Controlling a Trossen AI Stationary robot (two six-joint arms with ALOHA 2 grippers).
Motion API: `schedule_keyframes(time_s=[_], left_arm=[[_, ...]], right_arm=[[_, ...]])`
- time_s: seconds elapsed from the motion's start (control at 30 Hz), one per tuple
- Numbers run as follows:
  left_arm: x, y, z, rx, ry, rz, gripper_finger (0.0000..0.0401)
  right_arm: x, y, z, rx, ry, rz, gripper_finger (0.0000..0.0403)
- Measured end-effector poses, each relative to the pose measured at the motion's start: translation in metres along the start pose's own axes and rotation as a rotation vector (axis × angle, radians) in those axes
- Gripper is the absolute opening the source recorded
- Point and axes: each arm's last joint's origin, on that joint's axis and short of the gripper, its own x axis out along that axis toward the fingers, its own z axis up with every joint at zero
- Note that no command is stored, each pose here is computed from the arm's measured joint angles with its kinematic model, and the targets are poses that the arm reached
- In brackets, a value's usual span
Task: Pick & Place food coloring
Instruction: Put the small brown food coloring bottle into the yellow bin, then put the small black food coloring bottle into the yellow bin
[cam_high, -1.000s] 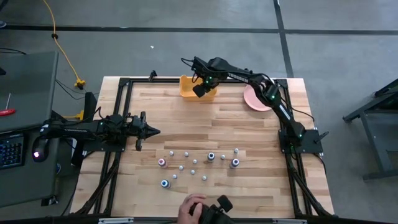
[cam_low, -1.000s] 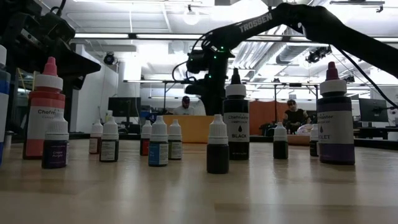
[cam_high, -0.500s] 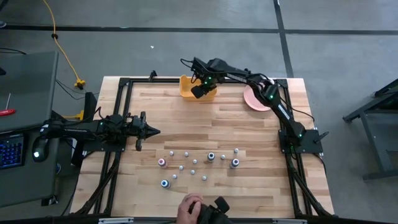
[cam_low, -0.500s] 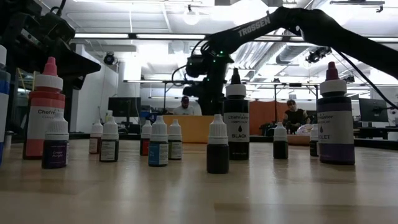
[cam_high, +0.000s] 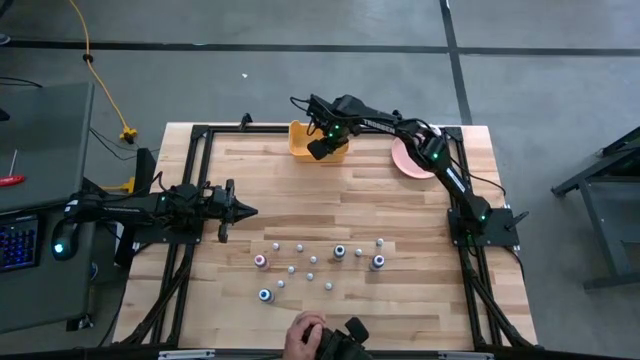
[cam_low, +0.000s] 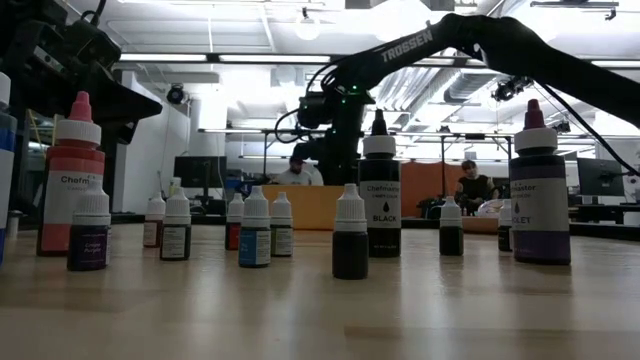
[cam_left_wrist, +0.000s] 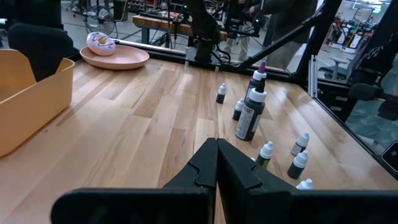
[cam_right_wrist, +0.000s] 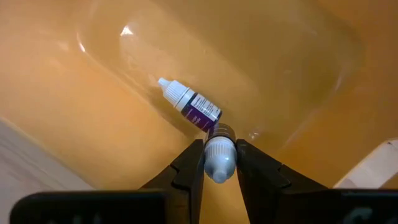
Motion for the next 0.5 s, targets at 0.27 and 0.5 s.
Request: schedule_keyframes(time_s=[0.27, 0.5], left_arm=[[0.0, 0.0, 0.0001, 0.0, 0.0, 0.0, 0.0001], [0.0, 0.0, 0.0, 0.0, 0.0, 0.0, 0.0001]], right_arm=[[0.0, -0.0001, -0.0004, 0.001, 0.007, 0.006, 0.0108], [0.0, 0.0, -0.0001, -0.002, 0.004, 0.008, 0.0128]])
